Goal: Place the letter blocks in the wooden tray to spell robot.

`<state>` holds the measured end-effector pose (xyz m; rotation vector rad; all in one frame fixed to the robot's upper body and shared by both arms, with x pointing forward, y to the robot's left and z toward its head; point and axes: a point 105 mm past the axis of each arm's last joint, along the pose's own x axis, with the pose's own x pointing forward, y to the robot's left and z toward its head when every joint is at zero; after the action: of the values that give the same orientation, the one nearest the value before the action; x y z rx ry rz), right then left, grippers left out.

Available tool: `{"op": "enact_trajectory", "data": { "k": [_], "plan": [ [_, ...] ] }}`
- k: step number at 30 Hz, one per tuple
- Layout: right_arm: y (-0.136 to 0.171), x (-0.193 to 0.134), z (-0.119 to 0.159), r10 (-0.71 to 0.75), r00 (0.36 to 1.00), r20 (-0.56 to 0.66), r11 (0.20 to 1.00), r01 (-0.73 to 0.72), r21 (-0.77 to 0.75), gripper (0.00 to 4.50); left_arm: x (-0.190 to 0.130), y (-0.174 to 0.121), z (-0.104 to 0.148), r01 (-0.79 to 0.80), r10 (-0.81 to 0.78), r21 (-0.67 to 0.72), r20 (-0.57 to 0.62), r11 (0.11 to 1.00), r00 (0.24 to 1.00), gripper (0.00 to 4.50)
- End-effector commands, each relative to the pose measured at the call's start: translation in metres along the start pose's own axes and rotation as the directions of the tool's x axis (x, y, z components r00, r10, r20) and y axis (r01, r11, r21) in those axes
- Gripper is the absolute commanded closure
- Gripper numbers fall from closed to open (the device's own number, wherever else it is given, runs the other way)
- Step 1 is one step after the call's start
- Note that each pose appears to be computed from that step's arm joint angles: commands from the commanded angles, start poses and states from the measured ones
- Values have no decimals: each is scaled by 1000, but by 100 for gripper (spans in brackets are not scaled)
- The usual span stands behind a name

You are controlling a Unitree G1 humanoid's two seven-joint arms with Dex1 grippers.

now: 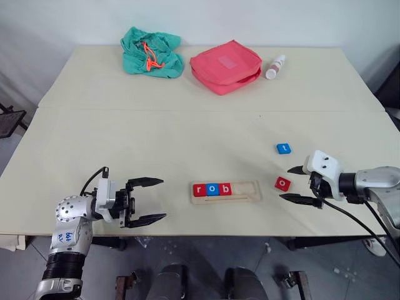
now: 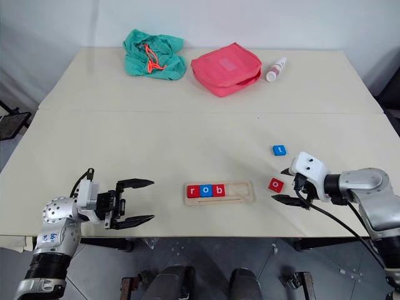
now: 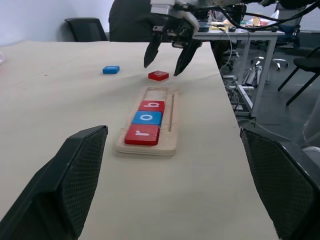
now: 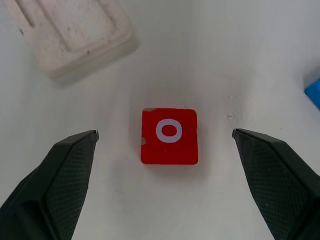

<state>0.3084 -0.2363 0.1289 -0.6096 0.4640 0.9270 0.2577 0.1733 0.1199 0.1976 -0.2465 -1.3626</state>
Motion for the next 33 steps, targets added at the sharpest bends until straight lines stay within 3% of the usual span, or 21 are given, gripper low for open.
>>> {"op": "enact_trajectory", "data": {
  "k": [1, 3, 6, 13, 14, 21, 33],
  "plan": [
    [-3, 2, 1, 11, 1000, -1, 1000, -11, -15, 1, -1, -1, 10, -13, 12, 35, 20, 999, 1000, 0],
    [-3, 4, -2, 21, 1000, -18, 1000, -21, -3, 1, -1, -2, 10, -15, 15, 34, 19, 999, 1000, 0],
    [-4, 4, -2, 13, 1000, -19, 1000, -13, 6, 54, -1, -1, 10, -19, 18, 34, 18, 999, 1000, 0],
    [-3, 4, 5, -5, 1000, 15, 1000, 5, -5, 296, 1, 1, 10, -18, 17, 35, 19, 999, 1000, 0],
    [-4, 4, 8, -16, 1000, 26, 1000, 16, -3, 307, 1, 2, 9, -16, 16, 35, 19, 999, 1000, 0],
    [3, 0, 61, 27, 991, 134, 998, -20, -52, 306, 4, 6, 9, -2, 1, 39, 23, 999, 1000, 0],
    [44, 40, 104, 311, 950, 39, 929, -295, -224, 306, 3, 4, 9, -2, 1, 51, 24, 999, 1000, 0]
  ]
}}
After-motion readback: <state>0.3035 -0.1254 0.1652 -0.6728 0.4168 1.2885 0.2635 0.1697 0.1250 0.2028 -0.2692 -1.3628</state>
